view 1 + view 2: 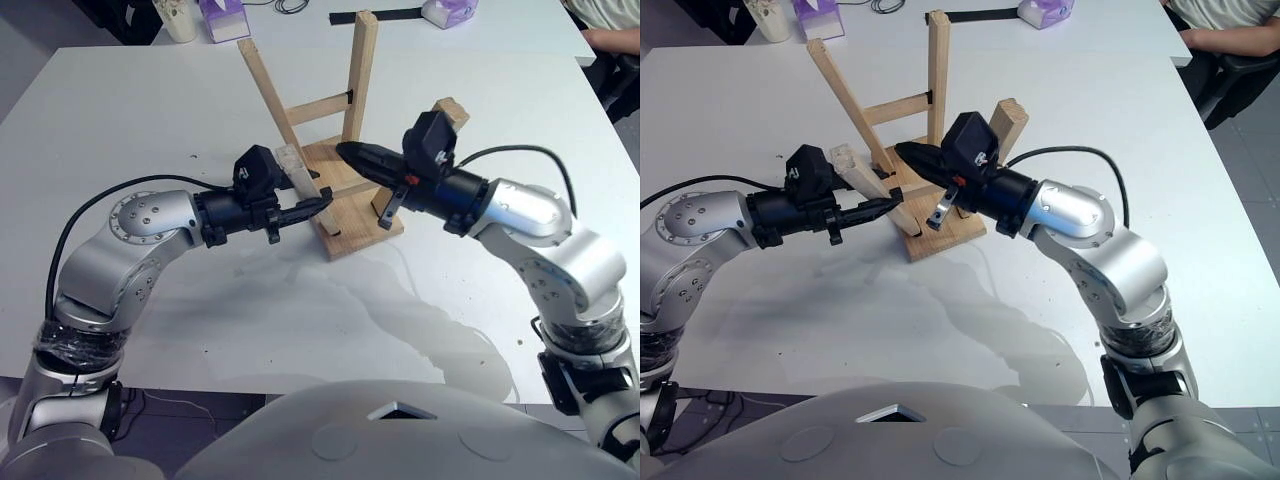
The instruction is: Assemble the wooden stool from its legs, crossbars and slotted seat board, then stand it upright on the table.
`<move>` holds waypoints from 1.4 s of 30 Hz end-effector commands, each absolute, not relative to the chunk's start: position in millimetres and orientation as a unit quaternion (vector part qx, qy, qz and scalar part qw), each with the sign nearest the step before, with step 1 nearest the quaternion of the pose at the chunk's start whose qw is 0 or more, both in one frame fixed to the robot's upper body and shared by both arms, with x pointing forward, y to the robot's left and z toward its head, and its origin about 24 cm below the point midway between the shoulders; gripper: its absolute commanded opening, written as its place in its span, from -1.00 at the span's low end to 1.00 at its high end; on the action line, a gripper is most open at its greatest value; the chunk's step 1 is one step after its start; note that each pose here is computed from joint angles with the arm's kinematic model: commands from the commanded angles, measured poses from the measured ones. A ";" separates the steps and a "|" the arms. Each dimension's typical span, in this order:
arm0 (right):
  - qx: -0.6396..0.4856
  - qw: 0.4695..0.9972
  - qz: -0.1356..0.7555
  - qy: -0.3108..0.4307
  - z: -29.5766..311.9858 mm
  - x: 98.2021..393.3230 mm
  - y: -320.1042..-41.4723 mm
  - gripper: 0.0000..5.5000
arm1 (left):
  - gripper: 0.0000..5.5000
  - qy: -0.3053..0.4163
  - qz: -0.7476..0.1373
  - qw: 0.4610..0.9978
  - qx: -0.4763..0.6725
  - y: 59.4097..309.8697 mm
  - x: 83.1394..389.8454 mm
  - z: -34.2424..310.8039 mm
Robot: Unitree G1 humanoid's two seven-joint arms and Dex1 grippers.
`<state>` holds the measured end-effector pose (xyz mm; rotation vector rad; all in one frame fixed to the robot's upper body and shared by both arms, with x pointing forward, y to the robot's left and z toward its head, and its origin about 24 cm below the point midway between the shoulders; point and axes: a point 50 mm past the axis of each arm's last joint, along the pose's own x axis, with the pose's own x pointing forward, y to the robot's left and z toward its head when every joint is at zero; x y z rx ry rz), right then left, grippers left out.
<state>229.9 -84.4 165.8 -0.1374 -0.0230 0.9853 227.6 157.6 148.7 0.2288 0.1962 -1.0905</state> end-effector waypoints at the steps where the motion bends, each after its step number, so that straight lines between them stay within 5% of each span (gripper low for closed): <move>1: -0.146 0.875 0.453 0.082 119.7 229.0 -83.1 -1.00 | -0.26 0.180 -0.491 0.844 0.116 166.6 226.7 119.0; 8: -0.152 0.871 0.462 0.071 125.2 227.1 -81.3 -1.00 | -0.26 0.173 -0.480 0.852 0.113 168.2 227.7 113.9; 14: 0.017 0.888 0.449 -0.103 210.8 241.1 -83.7 -1.00 | -0.26 0.182 -0.504 0.835 0.120 166.2 226.0 113.3; 19: 0.042 0.906 0.379 -0.183 257.0 257.9 -172.1 -1.00 | -0.26 0.210 -0.504 0.827 0.136 181.8 225.4 111.6; 23: -0.056 0.964 0.241 -0.097 229.3 269.7 -231.7 -1.00 | -0.26 0.219 -0.505 0.819 0.158 194.9 229.0 115.1; 28: -0.141 0.941 0.307 0.028 161.3 264.5 -191.9 -1.00 | -0.26 0.227 -0.526 0.800 0.178 199.6 234.6 111.3; 33: 0.000 0.861 0.509 0.003 154.2 223.3 -78.8 -1.00 | -0.26 0.230 -0.544 0.790 0.167 193.3 238.2 103.5; 37: 0.039 0.863 0.504 0.011 161.3 216.8 -85.9 -1.00 | -0.26 0.234 -0.540 0.790 0.170 199.3 241.6 99.0; 42: -0.013 0.906 0.421 0.037 153.8 252.6 -128.8 -1.00 | -0.26 0.224 -0.562 0.782 0.151 202.8 237.4 95.0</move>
